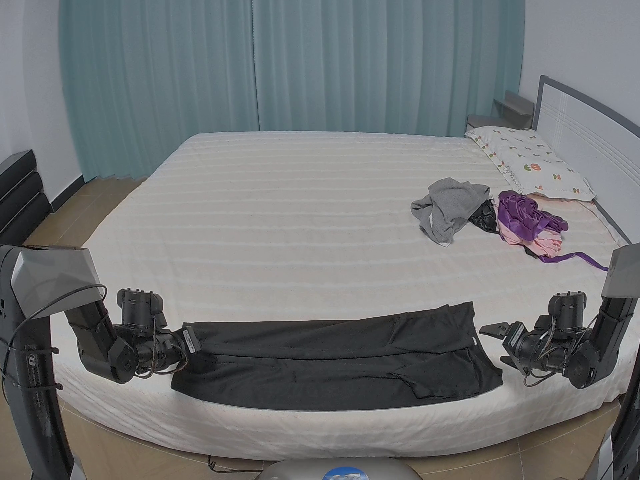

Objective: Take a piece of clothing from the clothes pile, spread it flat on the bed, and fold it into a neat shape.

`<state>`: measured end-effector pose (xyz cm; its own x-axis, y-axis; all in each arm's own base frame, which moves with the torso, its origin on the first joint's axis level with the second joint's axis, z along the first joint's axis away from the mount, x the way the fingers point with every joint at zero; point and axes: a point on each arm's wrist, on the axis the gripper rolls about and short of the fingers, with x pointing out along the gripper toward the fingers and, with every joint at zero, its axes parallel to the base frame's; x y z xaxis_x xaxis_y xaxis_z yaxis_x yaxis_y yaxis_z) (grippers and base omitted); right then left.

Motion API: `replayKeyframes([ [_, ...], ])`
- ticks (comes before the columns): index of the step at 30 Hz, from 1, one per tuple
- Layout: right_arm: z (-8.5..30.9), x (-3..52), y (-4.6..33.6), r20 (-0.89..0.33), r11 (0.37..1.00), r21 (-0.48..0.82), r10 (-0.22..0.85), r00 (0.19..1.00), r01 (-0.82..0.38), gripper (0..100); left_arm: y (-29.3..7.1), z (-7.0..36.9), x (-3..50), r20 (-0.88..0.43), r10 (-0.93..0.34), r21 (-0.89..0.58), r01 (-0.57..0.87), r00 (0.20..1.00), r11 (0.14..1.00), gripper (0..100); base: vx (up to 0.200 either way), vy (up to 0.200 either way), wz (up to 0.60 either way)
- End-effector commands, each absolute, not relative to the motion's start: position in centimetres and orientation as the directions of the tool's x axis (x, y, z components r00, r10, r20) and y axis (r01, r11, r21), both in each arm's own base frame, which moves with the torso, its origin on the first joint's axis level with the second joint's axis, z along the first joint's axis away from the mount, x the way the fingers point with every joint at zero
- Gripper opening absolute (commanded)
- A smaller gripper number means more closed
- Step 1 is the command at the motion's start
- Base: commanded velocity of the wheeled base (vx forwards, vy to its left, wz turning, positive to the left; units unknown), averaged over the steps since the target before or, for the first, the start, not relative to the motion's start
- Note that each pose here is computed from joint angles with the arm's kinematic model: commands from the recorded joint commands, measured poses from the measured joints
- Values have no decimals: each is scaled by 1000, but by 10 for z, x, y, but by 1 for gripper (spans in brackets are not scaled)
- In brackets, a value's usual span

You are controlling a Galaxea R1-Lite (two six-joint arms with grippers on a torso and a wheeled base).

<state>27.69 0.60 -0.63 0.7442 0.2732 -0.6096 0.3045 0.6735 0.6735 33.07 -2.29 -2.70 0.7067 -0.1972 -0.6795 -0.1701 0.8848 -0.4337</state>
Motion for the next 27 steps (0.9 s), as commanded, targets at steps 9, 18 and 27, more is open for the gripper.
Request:
replayKeyframes([
  [9,-6,277,5,-606,673,675,272,748,302,100,-26,-22,335,-652,-204,-470,-178,730,865,0,0,-22,0],
  [18,-7,276,5,-608,672,675,272,746,305,100,-39,-6,331,-623,-234,-506,-156,746,849,0,0,-200,0],
  [27,-6,276,5,-606,671,677,272,748,304,100,-41,13,329,-587,-231,-513,-136,776,848,0,0,-200,0],
])
